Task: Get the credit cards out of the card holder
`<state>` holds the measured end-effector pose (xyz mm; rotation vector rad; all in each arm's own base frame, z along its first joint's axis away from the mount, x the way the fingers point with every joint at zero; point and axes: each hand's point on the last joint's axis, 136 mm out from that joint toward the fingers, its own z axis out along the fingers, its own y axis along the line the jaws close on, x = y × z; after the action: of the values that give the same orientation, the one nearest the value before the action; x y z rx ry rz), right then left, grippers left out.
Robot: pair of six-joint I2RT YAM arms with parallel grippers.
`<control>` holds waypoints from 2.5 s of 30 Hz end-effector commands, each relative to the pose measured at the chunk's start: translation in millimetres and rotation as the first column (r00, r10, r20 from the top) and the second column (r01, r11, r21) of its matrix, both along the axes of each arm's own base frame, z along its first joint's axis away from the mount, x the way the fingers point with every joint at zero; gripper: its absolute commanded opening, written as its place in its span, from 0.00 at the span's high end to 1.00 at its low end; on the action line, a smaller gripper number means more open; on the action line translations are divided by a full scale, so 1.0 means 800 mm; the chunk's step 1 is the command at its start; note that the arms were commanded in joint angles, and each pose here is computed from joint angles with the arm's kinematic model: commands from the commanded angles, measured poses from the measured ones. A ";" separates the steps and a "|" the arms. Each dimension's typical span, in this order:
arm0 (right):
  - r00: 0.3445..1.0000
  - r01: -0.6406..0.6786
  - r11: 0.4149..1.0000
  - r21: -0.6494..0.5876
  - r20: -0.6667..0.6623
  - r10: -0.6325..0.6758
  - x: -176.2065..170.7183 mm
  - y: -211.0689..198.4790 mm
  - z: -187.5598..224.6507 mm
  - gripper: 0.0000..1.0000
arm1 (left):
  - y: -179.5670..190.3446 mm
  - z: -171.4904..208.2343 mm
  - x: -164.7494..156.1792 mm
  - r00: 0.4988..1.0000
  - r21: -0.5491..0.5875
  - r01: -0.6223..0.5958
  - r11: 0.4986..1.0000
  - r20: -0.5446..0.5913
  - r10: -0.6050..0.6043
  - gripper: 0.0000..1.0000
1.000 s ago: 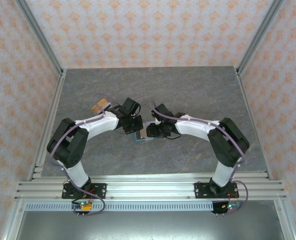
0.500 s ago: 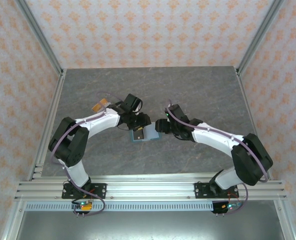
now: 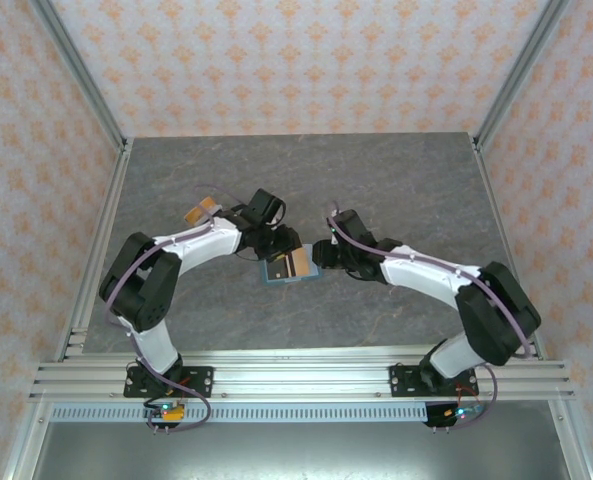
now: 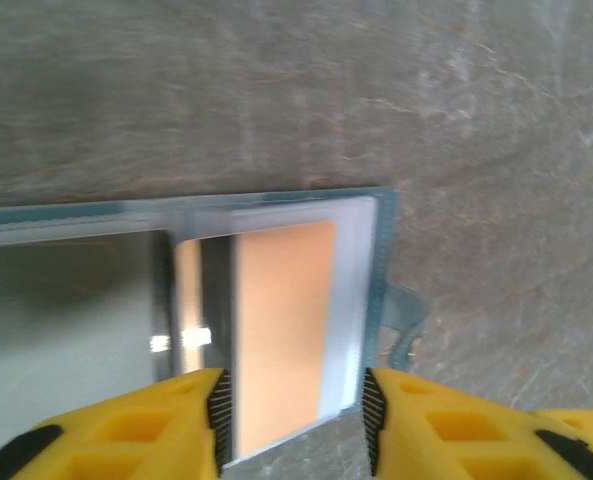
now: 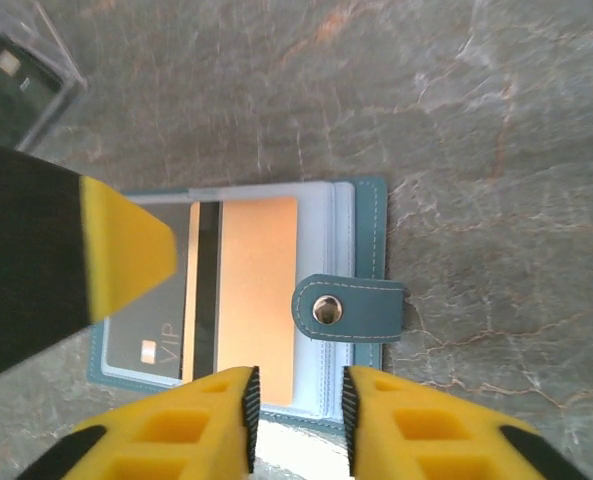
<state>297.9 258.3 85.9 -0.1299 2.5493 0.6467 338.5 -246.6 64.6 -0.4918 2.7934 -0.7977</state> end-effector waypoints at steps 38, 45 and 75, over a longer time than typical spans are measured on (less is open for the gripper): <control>0.972 -0.059 0.985 -0.160 -0.235 0.020 -0.002 0.025 -0.083 0.82 | -0.002 -0.046 -0.011 0.999 -0.130 0.031 0.991 0.039 -0.026 0.71; 0.970 -0.057 0.986 -0.158 -0.243 0.017 -0.003 0.024 -0.085 0.82 | -0.006 -0.037 -0.007 0.995 -0.180 0.037 0.983 0.094 -0.020 0.77; 0.964 -0.046 0.991 -0.123 -0.264 0.012 -0.003 0.024 -0.083 0.77 | 0.085 0.020 -0.064 0.986 0.168 0.145 0.975 0.051 -0.156 0.93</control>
<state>301.2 287.9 28.2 -0.1602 2.8046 0.5728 298.8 -205.2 64.0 -0.3013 2.7797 -0.7919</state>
